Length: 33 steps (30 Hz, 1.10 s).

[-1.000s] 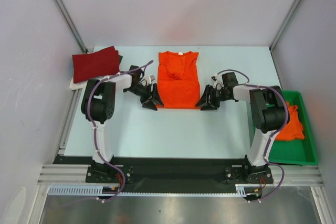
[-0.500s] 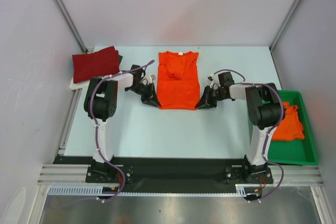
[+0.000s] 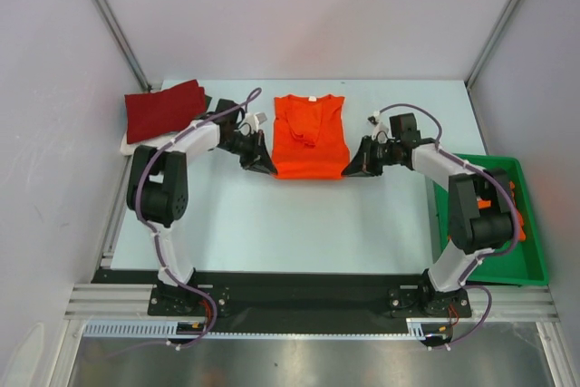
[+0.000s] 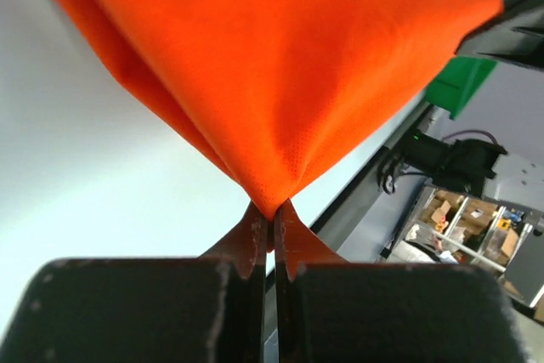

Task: Fold and stack the t-shirts
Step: Fold the tshirt

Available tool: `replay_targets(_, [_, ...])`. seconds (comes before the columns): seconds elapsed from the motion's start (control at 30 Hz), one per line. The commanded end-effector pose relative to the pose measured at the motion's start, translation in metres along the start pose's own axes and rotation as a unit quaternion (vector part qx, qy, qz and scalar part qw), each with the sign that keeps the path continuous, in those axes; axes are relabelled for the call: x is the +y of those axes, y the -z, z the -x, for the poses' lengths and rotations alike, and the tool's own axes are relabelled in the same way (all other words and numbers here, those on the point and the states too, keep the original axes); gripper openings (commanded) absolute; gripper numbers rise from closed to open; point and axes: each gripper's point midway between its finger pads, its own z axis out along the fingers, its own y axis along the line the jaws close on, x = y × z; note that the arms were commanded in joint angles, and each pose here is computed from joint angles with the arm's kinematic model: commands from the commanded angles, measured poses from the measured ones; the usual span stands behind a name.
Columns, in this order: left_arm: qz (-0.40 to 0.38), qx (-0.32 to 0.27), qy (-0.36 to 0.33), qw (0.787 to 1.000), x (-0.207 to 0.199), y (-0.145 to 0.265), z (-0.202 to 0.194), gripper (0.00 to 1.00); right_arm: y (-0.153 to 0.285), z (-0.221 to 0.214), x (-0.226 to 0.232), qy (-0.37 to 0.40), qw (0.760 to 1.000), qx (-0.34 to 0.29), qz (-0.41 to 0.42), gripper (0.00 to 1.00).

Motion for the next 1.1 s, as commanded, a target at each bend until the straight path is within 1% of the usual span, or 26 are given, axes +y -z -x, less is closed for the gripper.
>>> replay_targets(0.0, [-0.035, -0.017, -0.04, 0.998, -0.034, 0.023, -0.01, 0.0, 0.018, -0.01, 0.02, 0.016, 1.0, 0.004, 0.02, 0.0])
replay_targets(0.1, [-0.042, -0.025, -0.043, 0.998, -0.043, 0.03, -0.013, 0.0, 0.023, -0.009, 0.026, 0.022, 0.999, -0.001, 0.023, 0.0])
replay_targets(0.27, [-0.039, -0.027, -0.041, 0.998, -0.037, 0.024, -0.01, 0.01, 0.015, -0.001, 0.02, 0.027, 0.999, -0.007, 0.022, 0.0])
replay_targets(0.3, [-0.034, -0.023, -0.035, 0.999, -0.032, 0.02, -0.008, 0.0, 0.014, 0.006, 0.021, 0.033, 0.999, -0.012, 0.023, 0.0])
replay_targets(0.37, [-0.027, -0.03, -0.05, 0.998, -0.032, 0.02, 0.005, 0.0, 0.007, 0.015, 0.014, 0.039, 0.999, -0.01, 0.017, 0.0])
replay_targets(0.4, [-0.021, -0.025, -0.046, 0.998, -0.026, 0.014, 0.01, 0.0, 0.008, 0.034, 0.022, 0.058, 0.998, -0.025, 0.022, 0.0])
replay_targets(0.47, [-0.016, -0.045, -0.071, 0.996, -0.033, 0.02, 0.034, 0.01, 0.001, 0.052, 0.015, 0.059, 0.998, -0.025, 0.019, 0.0])
replay_targets(0.5, [-0.013, -0.054, -0.081, 0.995, -0.035, 0.021, 0.046, 0.0, 0.001, 0.069, 0.015, 0.065, 0.997, -0.036, 0.02, 0.0])
replay_targets(0.53, [-0.009, -0.075, -0.101, 0.992, -0.038, 0.024, 0.072, 0.0, 0.007, 0.099, 0.028, 0.09, 0.994, -0.061, 0.028, 0.0])
replay_targets(0.57, [-0.007, -0.089, -0.114, 0.989, -0.041, 0.027, 0.087, 0.0, -0.003, 0.114, 0.019, 0.09, 0.994, -0.062, 0.026, 0.0])
replay_targets(0.6, [-0.003, -0.103, -0.127, 0.986, -0.042, 0.029, 0.103, 0.0, -0.002, 0.132, 0.017, 0.096, 0.992, -0.075, 0.026, 0.0])
replay_targets(0.63, [0.0, -0.129, -0.141, 0.982, -0.041, 0.03, 0.137, 0.0, 0.007, 0.171, 0.037, 0.133, 0.984, -0.111, 0.037, 0.0])
replay_targets(0.67, [0.005, -0.151, -0.153, 0.977, -0.043, 0.034, 0.158, 0.01, 0.003, 0.188, 0.035, 0.141, 0.982, -0.119, 0.039, 0.0])
replay_targets(0.7, [0.007, -0.17, -0.165, 0.972, -0.042, 0.035, 0.176, 0.0, -0.018, 0.198, 0.011, 0.123, 0.986, -0.108, 0.037, 0.0])
replay_targets(0.73, [0.009, -0.217, -0.203, 0.955, -0.06, 0.052, 0.209, 0.01, -0.009, 0.236, 0.026, 0.155, 0.976, -0.144, 0.047, 0.0])
replay_targets(0.77, [0.035, -0.229, -0.199, 0.952, -0.039, 0.04, 0.228, 0.24, -0.013, 0.252, 0.022, 0.165, 0.973, -0.159, 0.042, 0.12])
replay_targets(0.8, [0.051, -0.246, -0.21, 0.945, -0.036, 0.042, 0.24, 0.4, -0.033, 0.261, -0.004, 0.168, 0.973, -0.156, 0.025, 0.25])
replay_targets(0.83, [0.064, -0.269, -0.23, 0.933, -0.042, 0.05, 0.254, 0.5, -0.026, 0.282, 0.005, 0.186, 0.966, -0.177, 0.007, 0.47])
replay_targets(0.87, [0.074, -0.273, -0.232, 0.931, -0.036, 0.048, 0.259, 0.57, -0.03, 0.285, 0.002, 0.193, 0.965, -0.177, 0.003, 0.52])
replay_targets(0.9, [0.081, -0.277, -0.235, 0.928, -0.035, 0.051, 0.261, 0.59, -0.033, 0.285, -0.003, 0.197, 0.964, -0.177, 0.001, 0.55])
replay_targets(0.93, [0.087, -0.271, -0.226, 0.932, -0.029, 0.048, 0.257, 0.61, -0.026, 0.286, 0.002, 0.195, 0.964, -0.183, 0.001, 0.59])
replay_targets(1.0, [0.091, -0.269, -0.218, 0.934, -0.031, 0.053, 0.249, 0.63, -0.028, 0.276, -0.003, 0.182, 0.967, -0.178, 0.001, 0.6])
replay_targets(1.03, [0.098, -0.253, -0.204, 0.941, -0.018, 0.046, 0.24, 0.63, -0.023, 0.273, 0.008, 0.187, 0.966, -0.177, 0.011, 0.61])
replay_targets(1.07, [0.109, -0.251, -0.197, 0.942, -0.012, 0.047, 0.237, 0.63, -0.023, 0.268, 0.009, 0.186, 0.967, -0.171, 0.014, 0.61])
